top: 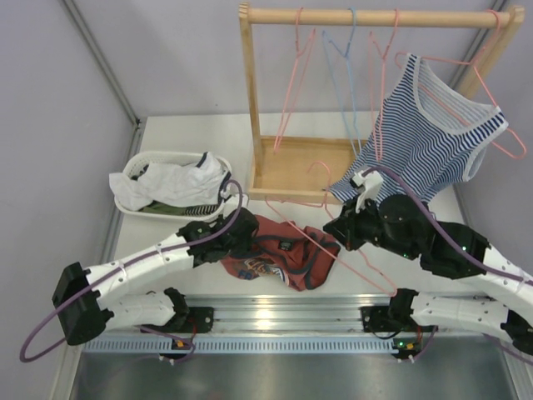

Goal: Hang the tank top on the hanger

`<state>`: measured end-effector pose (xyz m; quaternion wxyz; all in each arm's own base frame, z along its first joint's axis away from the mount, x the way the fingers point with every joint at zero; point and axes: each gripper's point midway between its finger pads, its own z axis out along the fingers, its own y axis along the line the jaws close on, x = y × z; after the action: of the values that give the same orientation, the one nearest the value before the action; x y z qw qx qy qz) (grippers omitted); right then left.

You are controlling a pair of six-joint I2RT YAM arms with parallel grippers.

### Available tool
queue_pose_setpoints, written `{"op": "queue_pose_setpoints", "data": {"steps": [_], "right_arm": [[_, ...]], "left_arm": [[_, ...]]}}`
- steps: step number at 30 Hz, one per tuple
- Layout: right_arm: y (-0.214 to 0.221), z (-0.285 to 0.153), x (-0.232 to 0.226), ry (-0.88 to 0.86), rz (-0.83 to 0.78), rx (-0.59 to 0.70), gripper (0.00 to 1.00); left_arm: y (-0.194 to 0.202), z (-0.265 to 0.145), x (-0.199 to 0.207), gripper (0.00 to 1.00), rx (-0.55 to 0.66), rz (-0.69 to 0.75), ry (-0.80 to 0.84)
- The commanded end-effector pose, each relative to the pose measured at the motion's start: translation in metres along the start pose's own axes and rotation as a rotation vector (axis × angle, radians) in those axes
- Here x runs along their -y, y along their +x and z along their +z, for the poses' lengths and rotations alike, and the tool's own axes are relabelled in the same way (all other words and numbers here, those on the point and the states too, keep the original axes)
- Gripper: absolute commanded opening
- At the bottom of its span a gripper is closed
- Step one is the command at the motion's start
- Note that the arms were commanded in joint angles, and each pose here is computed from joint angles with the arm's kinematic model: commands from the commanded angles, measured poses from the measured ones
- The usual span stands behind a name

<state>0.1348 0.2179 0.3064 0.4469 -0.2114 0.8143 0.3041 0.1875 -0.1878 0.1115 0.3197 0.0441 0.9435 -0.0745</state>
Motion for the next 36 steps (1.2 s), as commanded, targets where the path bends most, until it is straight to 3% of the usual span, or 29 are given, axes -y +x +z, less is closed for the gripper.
{"op": "queue_pose_setpoints", "data": {"steps": [1, 13, 24, 30, 36], "right_arm": [[-0.016, -0.008, -0.003, -0.006, 0.023, 0.073, 0.0], [-0.004, -0.004, -0.009, -0.036, 0.023, 0.051, 0.0], [0.009, -0.005, -0.014, -0.062, -0.007, 0.015, 0.0], [0.021, -0.006, -0.018, -0.096, -0.023, -0.013, 0.0], [0.033, -0.01, -0.019, -0.132, -0.047, -0.037, 0.0]], "left_arm": [[-0.003, 0.005, -0.004, 0.48, 0.034, 0.027, -0.05], [0.0, 0.01, -0.008, 0.48, 0.07, 0.085, -0.146], [-0.008, 0.014, -0.011, 0.4, 0.11, 0.092, -0.192], [-0.01, 0.016, -0.01, 0.28, 0.113, 0.1, -0.198], [-0.012, 0.014, -0.011, 0.09, 0.122, 0.104, -0.2]]}}
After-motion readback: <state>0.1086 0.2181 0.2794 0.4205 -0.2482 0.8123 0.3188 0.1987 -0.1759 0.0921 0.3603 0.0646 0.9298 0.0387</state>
